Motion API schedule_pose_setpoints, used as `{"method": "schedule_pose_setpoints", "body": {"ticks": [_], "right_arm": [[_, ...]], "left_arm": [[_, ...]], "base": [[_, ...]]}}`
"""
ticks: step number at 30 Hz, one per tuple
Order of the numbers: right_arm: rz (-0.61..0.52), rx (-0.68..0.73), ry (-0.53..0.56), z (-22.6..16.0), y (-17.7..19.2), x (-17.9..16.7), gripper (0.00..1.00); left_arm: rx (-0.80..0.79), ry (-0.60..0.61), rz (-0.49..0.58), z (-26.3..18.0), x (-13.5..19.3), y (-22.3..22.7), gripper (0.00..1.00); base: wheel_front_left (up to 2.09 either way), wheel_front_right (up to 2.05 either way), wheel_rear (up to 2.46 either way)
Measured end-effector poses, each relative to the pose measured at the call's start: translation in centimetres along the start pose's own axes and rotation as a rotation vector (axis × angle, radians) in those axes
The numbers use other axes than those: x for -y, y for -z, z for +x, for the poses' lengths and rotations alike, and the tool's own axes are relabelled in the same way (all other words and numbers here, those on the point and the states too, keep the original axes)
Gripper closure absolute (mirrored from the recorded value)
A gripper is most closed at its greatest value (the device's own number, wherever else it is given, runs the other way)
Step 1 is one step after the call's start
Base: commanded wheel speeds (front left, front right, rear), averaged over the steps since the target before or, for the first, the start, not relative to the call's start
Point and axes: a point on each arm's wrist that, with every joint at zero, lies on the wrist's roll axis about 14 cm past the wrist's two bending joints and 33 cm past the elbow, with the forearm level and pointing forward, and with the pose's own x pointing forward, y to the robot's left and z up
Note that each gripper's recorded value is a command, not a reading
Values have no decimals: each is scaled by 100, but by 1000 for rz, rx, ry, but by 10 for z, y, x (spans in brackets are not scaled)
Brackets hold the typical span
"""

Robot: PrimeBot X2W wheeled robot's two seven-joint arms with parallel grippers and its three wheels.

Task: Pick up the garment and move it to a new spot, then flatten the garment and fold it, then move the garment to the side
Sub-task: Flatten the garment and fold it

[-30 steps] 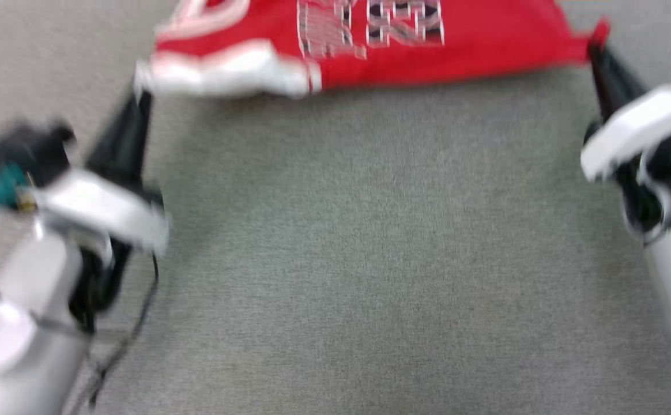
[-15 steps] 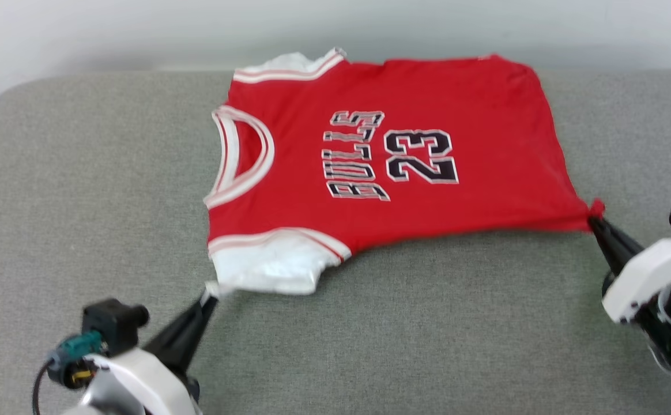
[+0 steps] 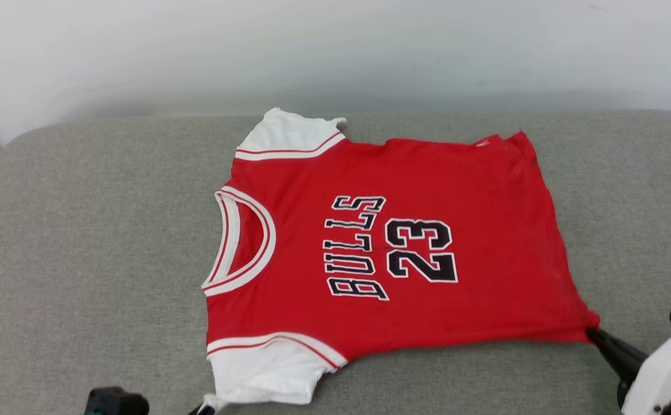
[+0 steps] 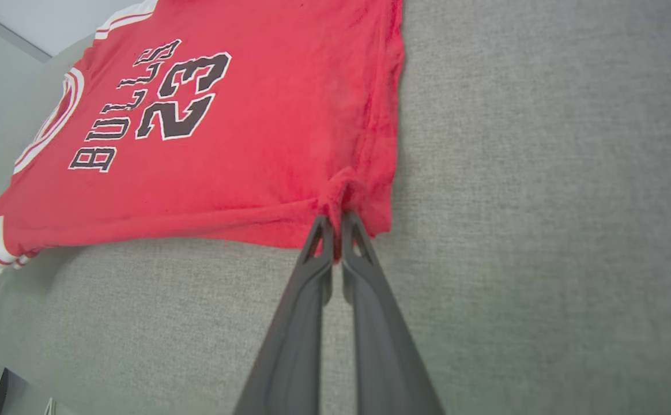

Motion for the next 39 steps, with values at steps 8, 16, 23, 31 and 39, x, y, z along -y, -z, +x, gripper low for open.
{"method": "schedule_pose_setpoints", "body": {"ticks": [8, 16, 23, 31, 39], "right_arm": [[42, -33, 2, -24, 17, 0, 100], [41, 5, -17, -25, 3, -9, 100], [36, 35, -33, -11, -19, -14, 100], [-9, 25, -19, 20, -34, -11, 100], [-56, -30, 19, 53, -32, -1, 100]], "left_arm": [[-37, 13, -28, -11, 5, 10, 100], [64, 54, 34, 3, 7, -26, 100], [184, 74, 100, 26, 2, -79, 100], [244, 73, 135, 68, -14, -117, 100], [165, 25, 156, 112, -41, -111, 100]], "base": [[0, 0, 0], [0, 0, 0], [0, 0, 0], [0, 0, 0], [0, 0, 0]]}}
